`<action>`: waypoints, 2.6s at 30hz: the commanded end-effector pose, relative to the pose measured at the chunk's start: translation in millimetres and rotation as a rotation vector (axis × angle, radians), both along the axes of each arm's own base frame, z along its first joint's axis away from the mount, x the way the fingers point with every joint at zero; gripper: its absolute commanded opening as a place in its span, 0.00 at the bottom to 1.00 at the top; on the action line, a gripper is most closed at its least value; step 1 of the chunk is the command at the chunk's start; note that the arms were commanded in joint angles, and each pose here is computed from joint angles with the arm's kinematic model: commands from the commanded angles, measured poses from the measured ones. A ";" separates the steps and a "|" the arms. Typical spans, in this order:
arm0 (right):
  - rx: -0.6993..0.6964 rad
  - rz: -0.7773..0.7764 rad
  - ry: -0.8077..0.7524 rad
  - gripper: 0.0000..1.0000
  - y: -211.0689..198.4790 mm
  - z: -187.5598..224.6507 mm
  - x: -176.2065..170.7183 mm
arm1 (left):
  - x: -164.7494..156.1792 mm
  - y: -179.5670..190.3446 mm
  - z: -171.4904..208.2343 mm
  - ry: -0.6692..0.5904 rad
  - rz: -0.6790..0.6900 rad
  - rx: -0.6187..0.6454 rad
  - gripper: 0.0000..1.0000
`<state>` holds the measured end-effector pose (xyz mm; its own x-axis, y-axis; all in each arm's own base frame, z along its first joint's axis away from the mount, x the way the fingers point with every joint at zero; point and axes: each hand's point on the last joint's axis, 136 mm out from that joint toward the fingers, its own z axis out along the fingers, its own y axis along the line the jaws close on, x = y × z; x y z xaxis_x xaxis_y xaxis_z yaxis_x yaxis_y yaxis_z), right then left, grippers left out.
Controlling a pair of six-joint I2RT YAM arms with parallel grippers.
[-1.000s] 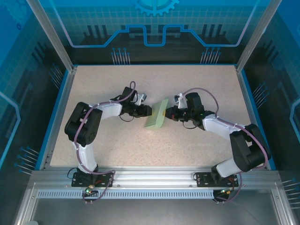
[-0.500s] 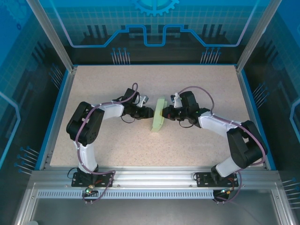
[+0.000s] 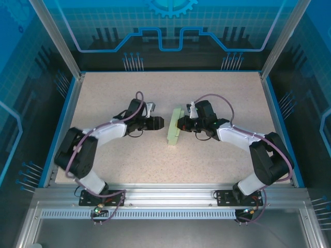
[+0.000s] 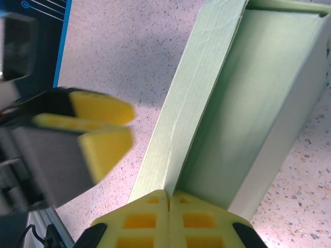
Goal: Fold the paper box
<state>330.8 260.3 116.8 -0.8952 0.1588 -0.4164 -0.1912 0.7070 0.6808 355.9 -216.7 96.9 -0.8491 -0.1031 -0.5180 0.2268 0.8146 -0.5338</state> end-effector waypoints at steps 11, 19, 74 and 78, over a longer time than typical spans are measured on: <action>-0.149 -0.024 0.099 0.00 -17.1 -43.2 -10.7 | -64.4 -54.4 48.5 -0.521 -0.169 0.021 0.93; -0.155 -0.021 0.102 0.00 -17.2 -44.0 -10.6 | -55.1 -82.6 29.1 -0.631 -0.189 0.178 0.92; -0.412 0.258 -0.673 0.48 -69.4 93.0 60.8 | -43.0 -47.4 40.2 -0.701 -0.516 0.079 0.32; -0.444 0.302 -0.689 0.48 -69.8 88.5 58.5 | -49.3 -54.2 37.7 -0.680 -0.653 0.057 0.33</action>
